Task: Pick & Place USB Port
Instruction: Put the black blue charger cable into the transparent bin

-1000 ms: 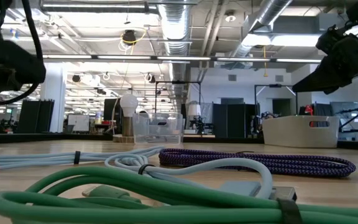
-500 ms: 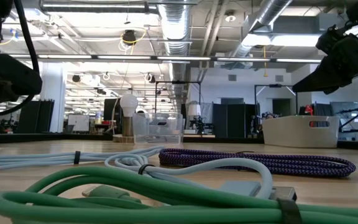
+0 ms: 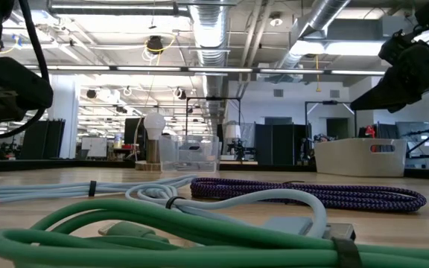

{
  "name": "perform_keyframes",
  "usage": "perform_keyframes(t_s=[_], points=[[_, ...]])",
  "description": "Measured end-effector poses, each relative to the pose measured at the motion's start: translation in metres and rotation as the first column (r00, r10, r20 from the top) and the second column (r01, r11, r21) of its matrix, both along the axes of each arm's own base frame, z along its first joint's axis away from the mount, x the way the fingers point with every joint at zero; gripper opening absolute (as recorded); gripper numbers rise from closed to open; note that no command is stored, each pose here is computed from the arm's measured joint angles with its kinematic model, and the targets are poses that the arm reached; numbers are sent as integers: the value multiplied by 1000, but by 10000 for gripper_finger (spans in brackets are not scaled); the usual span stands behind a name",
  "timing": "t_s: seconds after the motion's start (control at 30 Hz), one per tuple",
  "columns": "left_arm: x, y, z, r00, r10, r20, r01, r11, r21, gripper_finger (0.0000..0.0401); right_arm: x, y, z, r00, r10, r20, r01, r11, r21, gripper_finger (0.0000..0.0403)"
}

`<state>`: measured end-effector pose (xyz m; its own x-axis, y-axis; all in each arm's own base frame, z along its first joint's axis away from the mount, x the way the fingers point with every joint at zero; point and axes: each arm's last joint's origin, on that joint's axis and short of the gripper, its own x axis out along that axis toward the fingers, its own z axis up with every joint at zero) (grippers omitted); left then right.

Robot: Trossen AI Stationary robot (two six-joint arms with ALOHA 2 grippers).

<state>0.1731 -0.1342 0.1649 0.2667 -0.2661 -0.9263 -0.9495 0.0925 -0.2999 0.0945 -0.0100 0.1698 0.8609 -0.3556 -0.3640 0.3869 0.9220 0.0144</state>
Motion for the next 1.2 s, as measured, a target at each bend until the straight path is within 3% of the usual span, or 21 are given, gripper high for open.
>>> perform_keyframes(t_s=[0.43,0.6,0.87,1.2], points=[[18,16,6,994,-88,63,87,996,25,28,0,0,0,1000,0,-1,0,1000,0,58],[39,27,25,972,-164,167,155,986,62,28,0,0,0,1000,0,1,0,1000,0,58],[68,56,58,914,-265,307,207,956,209,28,0,0,0,1000,0,1,0,1000,0,58],[91,95,121,825,-407,392,256,887,384,28,0,0,0,1000,0,1,0,1000,0,58]])
